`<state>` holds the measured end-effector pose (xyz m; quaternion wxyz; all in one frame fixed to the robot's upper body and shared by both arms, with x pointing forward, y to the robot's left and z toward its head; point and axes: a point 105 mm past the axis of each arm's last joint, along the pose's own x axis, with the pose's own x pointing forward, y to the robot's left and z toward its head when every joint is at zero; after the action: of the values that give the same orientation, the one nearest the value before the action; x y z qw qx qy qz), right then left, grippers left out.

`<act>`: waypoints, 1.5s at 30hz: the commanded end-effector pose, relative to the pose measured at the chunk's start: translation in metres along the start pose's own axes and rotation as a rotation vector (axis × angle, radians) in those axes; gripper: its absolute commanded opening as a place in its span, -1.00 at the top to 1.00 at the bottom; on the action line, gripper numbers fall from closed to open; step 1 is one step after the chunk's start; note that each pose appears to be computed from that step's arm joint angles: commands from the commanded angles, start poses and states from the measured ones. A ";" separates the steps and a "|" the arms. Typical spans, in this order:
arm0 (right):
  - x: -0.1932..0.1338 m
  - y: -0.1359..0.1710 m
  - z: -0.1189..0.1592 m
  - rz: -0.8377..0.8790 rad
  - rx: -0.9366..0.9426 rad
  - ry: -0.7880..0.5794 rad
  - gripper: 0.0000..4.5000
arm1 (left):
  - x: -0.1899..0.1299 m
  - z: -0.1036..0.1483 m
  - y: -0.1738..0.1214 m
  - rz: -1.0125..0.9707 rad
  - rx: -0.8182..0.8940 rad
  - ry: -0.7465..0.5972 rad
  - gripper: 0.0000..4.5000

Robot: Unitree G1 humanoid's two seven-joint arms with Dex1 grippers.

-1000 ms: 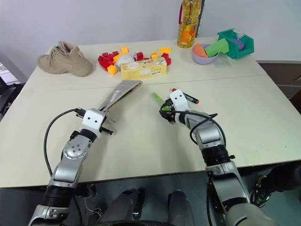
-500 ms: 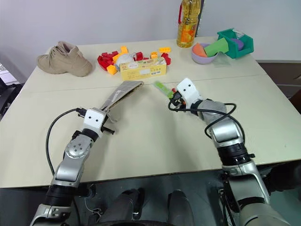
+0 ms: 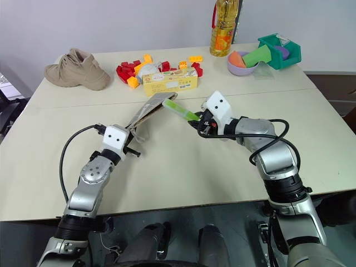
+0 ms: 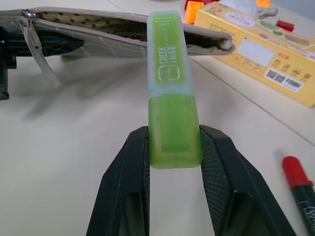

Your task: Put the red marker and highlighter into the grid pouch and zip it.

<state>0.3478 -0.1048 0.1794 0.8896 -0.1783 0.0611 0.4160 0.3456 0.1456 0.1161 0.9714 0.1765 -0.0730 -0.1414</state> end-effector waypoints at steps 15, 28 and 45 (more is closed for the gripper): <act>0.003 0.007 0.006 0.031 -0.112 0.027 0.62 | -0.002 0.026 -0.021 -0.104 0.005 -0.122 1.00; -0.014 0.043 0.012 0.300 -0.430 0.104 0.62 | -0.020 0.038 -0.064 -0.438 0.167 -0.207 1.00; -0.024 0.004 0.004 0.150 -0.432 0.177 -0.98 | -0.021 0.024 -0.049 -0.420 0.173 -0.142 1.00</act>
<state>0.3265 -0.1123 0.1733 0.7803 -0.3835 0.0868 0.4863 0.3092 0.0989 0.1094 0.8894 0.2686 -0.0993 -0.3562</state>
